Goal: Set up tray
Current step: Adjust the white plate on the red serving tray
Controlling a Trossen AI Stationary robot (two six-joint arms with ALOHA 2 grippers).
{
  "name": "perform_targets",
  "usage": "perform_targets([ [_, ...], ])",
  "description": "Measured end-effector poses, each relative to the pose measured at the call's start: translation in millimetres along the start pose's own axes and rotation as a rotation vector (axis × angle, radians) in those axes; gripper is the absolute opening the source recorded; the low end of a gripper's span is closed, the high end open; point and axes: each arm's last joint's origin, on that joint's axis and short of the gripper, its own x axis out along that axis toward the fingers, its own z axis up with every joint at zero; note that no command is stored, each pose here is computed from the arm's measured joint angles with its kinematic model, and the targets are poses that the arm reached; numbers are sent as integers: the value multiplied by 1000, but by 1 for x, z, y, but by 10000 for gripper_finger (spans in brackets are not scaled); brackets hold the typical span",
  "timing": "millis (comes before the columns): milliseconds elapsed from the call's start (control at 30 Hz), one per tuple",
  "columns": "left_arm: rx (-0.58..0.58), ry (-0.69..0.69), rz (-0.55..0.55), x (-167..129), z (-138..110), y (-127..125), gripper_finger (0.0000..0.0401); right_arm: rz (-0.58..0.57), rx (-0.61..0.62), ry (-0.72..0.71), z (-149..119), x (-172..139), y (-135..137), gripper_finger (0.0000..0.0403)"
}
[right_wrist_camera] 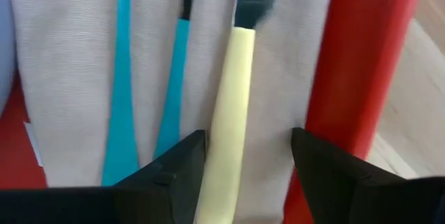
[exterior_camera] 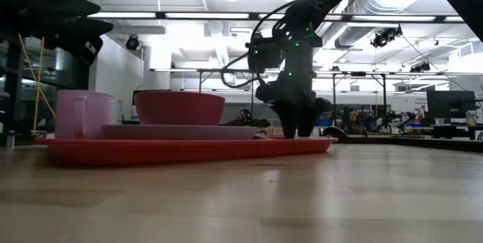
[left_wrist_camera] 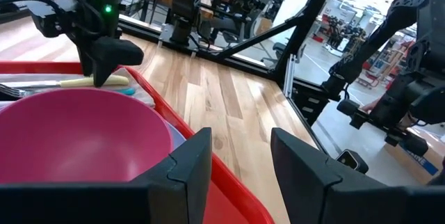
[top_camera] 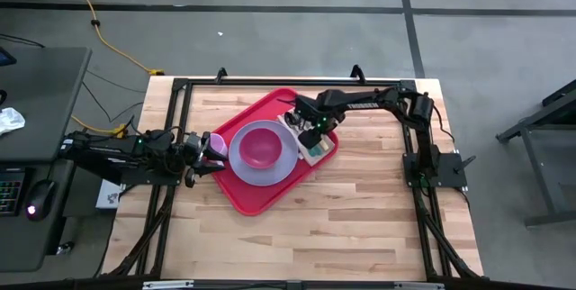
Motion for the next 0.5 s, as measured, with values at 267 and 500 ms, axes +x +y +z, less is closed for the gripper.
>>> perform_targets([
  [267,1,0,0,0,0,0,179,0,0,-9,4,-14,2,185],
  [500,3,-1,0,0,0,0,179,22,-4,-36,11,-32,7,186],
])
